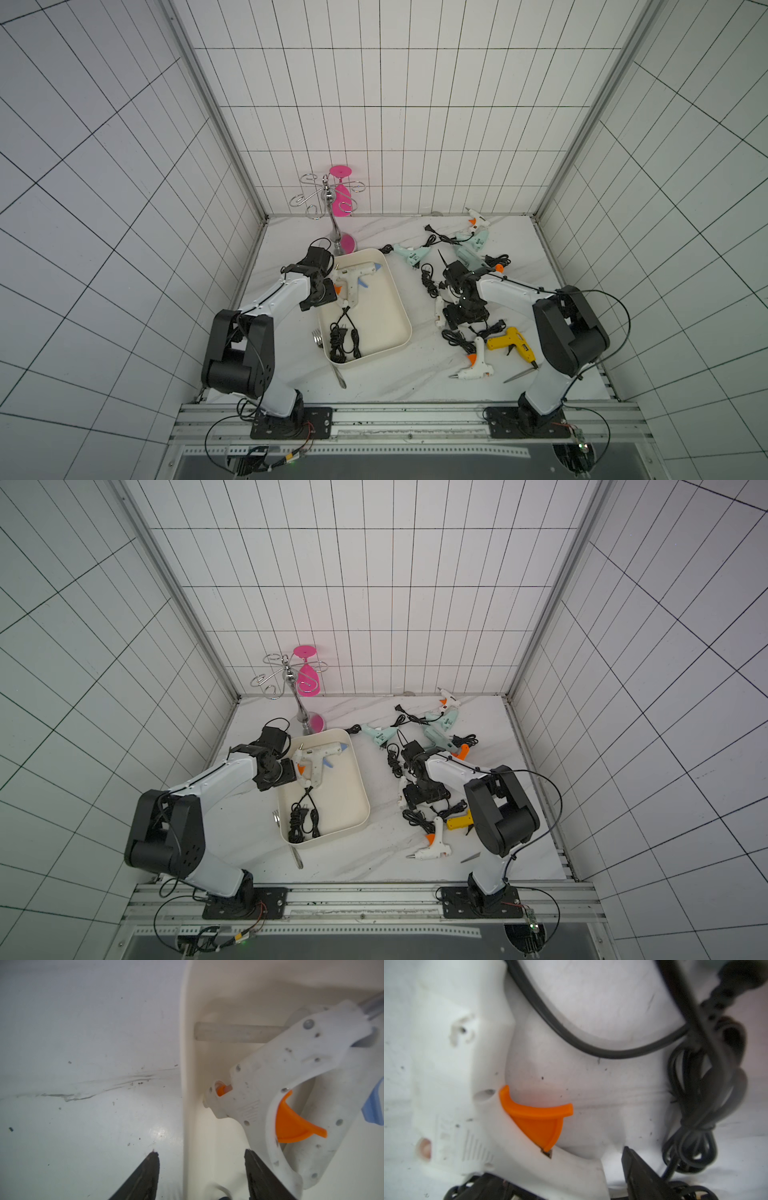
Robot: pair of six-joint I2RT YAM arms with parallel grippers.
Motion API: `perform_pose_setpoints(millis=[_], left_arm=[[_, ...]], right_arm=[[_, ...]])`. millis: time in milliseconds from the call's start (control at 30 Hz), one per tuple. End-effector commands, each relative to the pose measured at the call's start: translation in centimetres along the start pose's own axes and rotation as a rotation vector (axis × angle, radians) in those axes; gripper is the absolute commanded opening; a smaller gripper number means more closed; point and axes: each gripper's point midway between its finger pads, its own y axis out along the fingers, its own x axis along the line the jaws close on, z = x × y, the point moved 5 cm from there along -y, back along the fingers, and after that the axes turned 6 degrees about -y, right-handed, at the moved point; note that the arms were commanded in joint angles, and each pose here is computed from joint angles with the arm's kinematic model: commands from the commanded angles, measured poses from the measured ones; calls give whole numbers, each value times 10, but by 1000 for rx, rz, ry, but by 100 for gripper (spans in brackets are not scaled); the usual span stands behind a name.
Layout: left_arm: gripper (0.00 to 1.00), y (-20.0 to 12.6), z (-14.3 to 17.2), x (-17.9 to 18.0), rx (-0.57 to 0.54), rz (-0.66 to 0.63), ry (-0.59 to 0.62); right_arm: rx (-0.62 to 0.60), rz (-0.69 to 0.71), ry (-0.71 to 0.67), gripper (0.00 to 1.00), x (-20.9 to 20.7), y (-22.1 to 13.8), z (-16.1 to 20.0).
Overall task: Put the hot melt glue gun into the storage box
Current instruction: Move the storage box to the center of the board.
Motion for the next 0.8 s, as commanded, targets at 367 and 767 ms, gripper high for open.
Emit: perform_pose_setpoints(millis=[367, 767], left_arm=[[64, -6, -5, -74, -104, 121, 275], [65, -43, -10, -80, -168, 200, 287]], right_arm=[[73, -138, 177, 53, 14, 0, 5], [37, 55, 5, 72, -9, -13, -10]])
